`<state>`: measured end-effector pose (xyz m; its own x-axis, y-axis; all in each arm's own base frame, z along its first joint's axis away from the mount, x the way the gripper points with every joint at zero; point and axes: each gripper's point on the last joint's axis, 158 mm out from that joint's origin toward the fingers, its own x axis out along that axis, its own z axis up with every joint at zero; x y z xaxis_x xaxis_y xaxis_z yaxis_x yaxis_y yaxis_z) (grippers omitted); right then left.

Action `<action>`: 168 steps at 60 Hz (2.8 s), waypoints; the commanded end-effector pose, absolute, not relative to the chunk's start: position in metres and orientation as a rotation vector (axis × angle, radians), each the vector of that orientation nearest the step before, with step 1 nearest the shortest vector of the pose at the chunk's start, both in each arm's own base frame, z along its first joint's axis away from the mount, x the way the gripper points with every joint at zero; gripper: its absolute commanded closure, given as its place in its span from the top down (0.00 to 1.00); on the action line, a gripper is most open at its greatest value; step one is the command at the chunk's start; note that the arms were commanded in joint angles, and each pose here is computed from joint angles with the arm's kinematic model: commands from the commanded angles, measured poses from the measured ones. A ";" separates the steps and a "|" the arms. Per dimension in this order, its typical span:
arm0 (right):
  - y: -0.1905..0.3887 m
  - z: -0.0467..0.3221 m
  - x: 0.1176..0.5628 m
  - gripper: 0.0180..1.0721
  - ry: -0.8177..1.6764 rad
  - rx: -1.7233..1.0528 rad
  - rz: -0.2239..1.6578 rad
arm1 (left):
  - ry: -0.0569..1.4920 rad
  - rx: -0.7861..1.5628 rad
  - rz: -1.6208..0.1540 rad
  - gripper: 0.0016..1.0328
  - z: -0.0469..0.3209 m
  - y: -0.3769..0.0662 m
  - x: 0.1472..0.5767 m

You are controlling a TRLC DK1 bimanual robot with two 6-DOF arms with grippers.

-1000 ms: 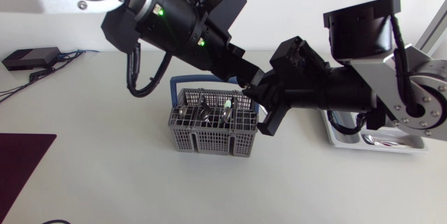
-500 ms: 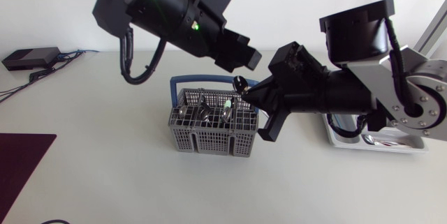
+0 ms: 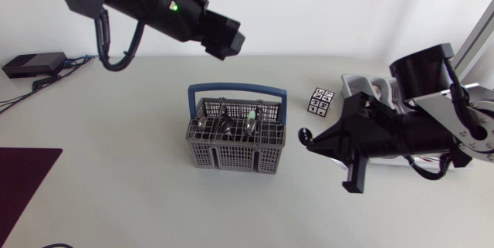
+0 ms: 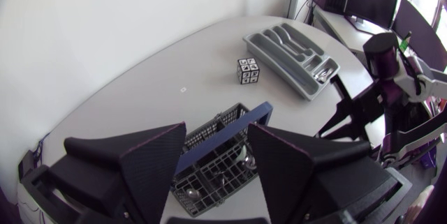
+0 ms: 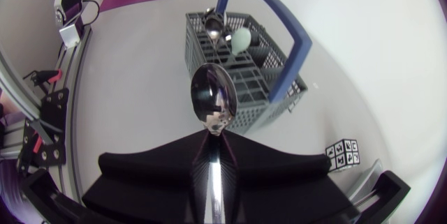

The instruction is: Transfer all utensils from the basket to the drawer tray.

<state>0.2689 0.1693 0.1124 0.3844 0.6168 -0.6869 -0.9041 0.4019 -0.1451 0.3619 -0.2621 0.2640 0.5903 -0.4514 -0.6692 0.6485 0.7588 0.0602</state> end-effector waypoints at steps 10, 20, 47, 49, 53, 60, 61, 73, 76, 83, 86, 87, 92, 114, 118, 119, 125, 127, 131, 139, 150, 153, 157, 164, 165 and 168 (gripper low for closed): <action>0.089 0.072 0.270 0.05 0.682 -0.652 1.064 | 0.761 0.397 -0.604 0.63 0.224 -0.216 0.349; 0.031 0.054 0.282 0.05 0.728 -0.700 1.069 | 0.805 0.438 -0.600 0.63 0.196 -0.210 0.341; -0.151 0.012 0.343 0.06 0.864 -0.874 0.996 | 0.815 0.508 -0.617 0.63 0.160 -0.217 0.320; -0.158 0.008 0.346 0.06 0.867 -0.891 0.996 | 0.814 0.507 -0.619 0.63 0.159 -0.218 0.319; -0.172 -0.001 0.350 0.06 0.882 -0.933 0.985 | 0.803 0.505 -0.622 0.63 0.159 -0.220 0.320; -0.184 -0.015 0.351 0.06 0.912 -0.988 0.985 | 0.796 0.504 -0.629 0.63 0.156 -0.223 0.319; -0.186 -0.017 0.352 0.06 0.913 -0.995 0.983 | 0.793 0.506 -0.633 0.63 0.156 -0.225 0.318; -0.191 -0.030 0.355 0.22 0.913 -1.049 0.948 | 0.790 0.522 -0.640 0.63 0.146 -0.231 0.314; -0.188 -0.024 0.354 0.31 0.898 -1.054 0.935 | 0.788 0.526 -0.642 0.63 0.145 -0.232 0.313; -0.178 -0.003 0.349 0.46 0.856 -1.042 0.898 | 0.789 0.533 -0.634 0.63 0.142 -0.232 0.314; -0.172 0.005 0.346 0.50 0.833 -1.036 0.887 | 0.783 0.538 -0.622 0.59 0.141 -0.231 0.317; -0.170 0.008 0.345 0.52 0.827 -1.033 0.882 | 0.781 0.538 -0.621 0.58 0.140 -0.231 0.317; -0.159 0.017 0.339 0.63 0.823 -0.996 0.865 | 0.777 0.542 -0.609 0.57 0.136 -0.231 0.322; -0.089 0.045 0.315 0.90 0.758 -0.891 0.891 | 0.766 0.633 -0.535 0.53 0.114 -0.239 0.333; -0.078 0.049 0.312 0.90 0.746 -0.878 0.894 | 0.766 0.638 -0.538 0.53 0.113 -0.242 0.333; -0.075 0.051 0.312 0.90 0.739 -0.876 0.894 | 0.767 0.640 -0.537 0.53 0.112 -0.242 0.334; -0.062 0.056 0.308 0.90 0.716 -0.871 0.899 | 0.769 0.659 -0.529 0.51 0.109 -0.246 0.335; -0.058 0.058 0.307 0.90 0.710 -0.874 0.901 | 0.770 0.660 -0.531 0.48 0.108 -0.248 0.335; -0.050 0.060 0.304 0.90 0.697 -0.869 0.908 | 0.775 0.666 -0.534 0.48 0.105 -0.250 0.336; -0.035 0.058 0.296 0.90 0.685 -0.866 0.932 | 0.781 0.675 -0.505 0.43 0.103 -0.249 0.342; -0.020 0.059 0.291 0.90 0.673 -0.864 0.949 | 0.773 0.680 -0.484 0.36 0.103 -0.250 0.348; -0.018 0.058 0.290 0.90 0.672 -0.864 0.953 | 0.769 0.684 -0.483 0.34 0.103 -0.252 0.350; -0.016 0.058 0.289 0.90 0.670 -0.864 0.955 | 0.770 0.684 -0.482 0.29 0.101 -0.254 0.351; -0.013 0.060 0.289 0.90 0.666 -0.868 0.958 | 0.770 0.690 -0.490 0.23 0.099 -0.257 0.350; -0.013 0.060 0.289 0.90 0.666 -0.866 0.957 | 0.771 0.689 -0.489 0.21 0.099 -0.257 0.350; -0.013 0.060 0.289 0.90 0.664 -0.868 0.958 | 0.771 0.692 -0.491 0.16 0.098 -0.258 0.349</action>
<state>0.2951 -0.0202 0.0621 0.4409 0.3965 -0.8052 -0.8915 0.2977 -0.3415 0.3454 -0.2509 0.0959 0.6183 -0.1475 -0.7720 0.6292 0.6815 0.3738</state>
